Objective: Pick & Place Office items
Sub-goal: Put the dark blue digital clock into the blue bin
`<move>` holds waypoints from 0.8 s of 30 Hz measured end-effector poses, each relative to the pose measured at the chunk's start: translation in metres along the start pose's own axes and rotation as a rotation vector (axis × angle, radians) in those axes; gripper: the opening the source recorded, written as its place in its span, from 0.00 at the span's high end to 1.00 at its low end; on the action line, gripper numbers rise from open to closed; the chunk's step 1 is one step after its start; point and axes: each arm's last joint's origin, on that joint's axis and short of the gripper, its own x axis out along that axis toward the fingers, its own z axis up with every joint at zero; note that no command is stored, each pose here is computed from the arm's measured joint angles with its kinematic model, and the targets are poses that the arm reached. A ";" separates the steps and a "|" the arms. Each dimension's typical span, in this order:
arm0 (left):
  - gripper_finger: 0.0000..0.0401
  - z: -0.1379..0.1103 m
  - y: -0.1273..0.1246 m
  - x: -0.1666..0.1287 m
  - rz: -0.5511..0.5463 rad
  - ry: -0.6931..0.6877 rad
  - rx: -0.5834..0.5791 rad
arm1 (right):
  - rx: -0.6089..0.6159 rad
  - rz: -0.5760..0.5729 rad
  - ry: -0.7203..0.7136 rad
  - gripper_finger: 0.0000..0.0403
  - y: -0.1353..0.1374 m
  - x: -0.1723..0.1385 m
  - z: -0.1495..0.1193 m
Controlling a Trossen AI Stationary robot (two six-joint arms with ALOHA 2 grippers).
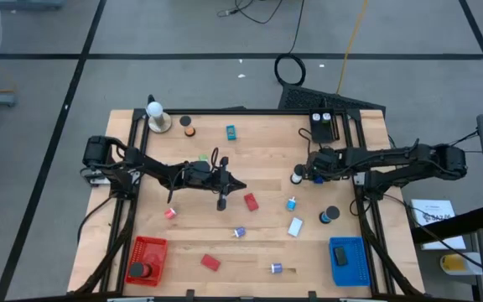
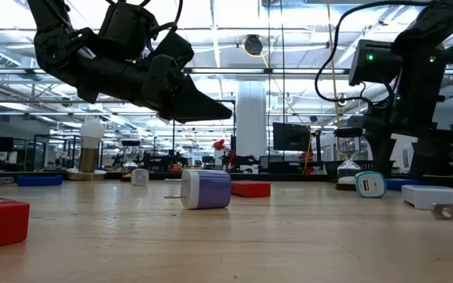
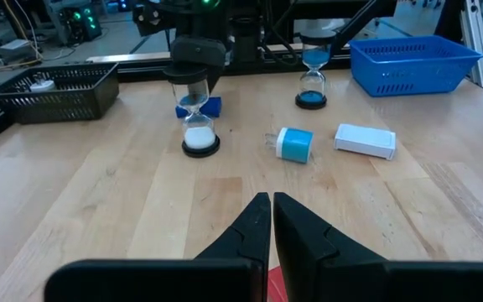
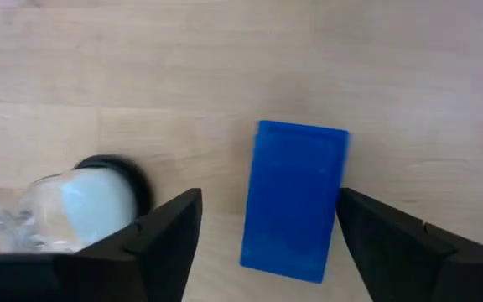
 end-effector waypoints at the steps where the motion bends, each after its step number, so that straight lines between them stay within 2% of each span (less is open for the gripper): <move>1: 0.94 0.000 0.000 0.000 0.000 0.000 0.000 | -0.001 -0.007 0.002 0.33 0.000 0.002 0.000; 9: 0.94 0.000 0.000 0.000 0.000 -0.001 -0.002 | -0.007 -0.006 -0.024 0.47 0.000 0.003 0.000; 12: 0.94 0.000 0.000 0.000 0.000 -0.001 -0.002 | -0.007 -0.013 -0.023 0.50 0.000 0.003 0.000; 24: 0.94 0.000 0.000 0.000 0.000 -0.001 -0.002 | 0.007 0.041 -0.054 0.38 -0.006 -0.008 0.002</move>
